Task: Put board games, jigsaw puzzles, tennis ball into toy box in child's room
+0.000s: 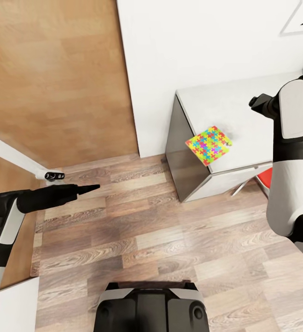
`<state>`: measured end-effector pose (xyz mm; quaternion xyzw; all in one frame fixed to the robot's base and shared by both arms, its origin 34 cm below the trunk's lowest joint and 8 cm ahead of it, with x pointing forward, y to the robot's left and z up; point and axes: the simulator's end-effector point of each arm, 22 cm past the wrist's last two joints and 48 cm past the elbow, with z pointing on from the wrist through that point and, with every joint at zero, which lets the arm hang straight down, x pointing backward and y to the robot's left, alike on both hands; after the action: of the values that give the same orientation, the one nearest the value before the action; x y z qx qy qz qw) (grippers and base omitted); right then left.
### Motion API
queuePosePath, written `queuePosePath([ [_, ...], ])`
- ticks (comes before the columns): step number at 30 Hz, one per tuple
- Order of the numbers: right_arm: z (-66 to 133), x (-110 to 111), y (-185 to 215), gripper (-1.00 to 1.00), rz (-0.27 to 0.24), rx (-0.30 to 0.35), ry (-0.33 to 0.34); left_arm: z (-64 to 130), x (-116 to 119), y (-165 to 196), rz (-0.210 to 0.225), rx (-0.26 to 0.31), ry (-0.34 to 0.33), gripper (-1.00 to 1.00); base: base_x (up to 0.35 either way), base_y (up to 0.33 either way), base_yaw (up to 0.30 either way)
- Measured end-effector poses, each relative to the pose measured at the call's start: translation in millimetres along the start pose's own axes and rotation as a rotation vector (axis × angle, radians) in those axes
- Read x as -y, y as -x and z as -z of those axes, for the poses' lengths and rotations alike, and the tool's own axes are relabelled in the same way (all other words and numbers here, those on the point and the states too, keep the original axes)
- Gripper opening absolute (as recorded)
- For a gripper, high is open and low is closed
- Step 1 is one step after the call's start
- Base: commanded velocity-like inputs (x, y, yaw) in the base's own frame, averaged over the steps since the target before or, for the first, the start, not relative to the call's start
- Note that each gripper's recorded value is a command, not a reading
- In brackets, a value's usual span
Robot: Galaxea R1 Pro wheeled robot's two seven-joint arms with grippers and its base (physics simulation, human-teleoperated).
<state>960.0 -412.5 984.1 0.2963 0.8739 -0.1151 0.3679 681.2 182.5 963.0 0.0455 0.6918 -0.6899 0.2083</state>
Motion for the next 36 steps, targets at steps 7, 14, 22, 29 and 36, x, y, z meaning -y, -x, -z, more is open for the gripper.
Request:
queuePosePath([
  [7,7.0,0,3,1.0,0.004,0.004,0.007,3.4,-8,-12,0.027,-0.001,0.038,1.0,0.0,0.0,0.0],
  [14,11.1,1,1,1.0,0.006,0.002,0.009,7.8,-17,-20,0.047,0.005,0.076,1.0,0.0,0.0,0.0],
  [22,21.7,-1,8,1.0,-0.002,0.021,0.023,15.8,-31,-26,0.082,0.022,0.113,1.0,0.0,0.0,0.0],
  [29,27.8,0,11,1.0,-0.004,0.026,0.029,26.8,-51,-34,0.128,0.044,0.15,1.0,0.0,0.0,0.0],
  [36,27.2,9,-9,1.0,0.006,0.01,0.02,37.7,-72,-46,0.163,0.048,0.202,1.0,0.0,0.0,0.0],
])
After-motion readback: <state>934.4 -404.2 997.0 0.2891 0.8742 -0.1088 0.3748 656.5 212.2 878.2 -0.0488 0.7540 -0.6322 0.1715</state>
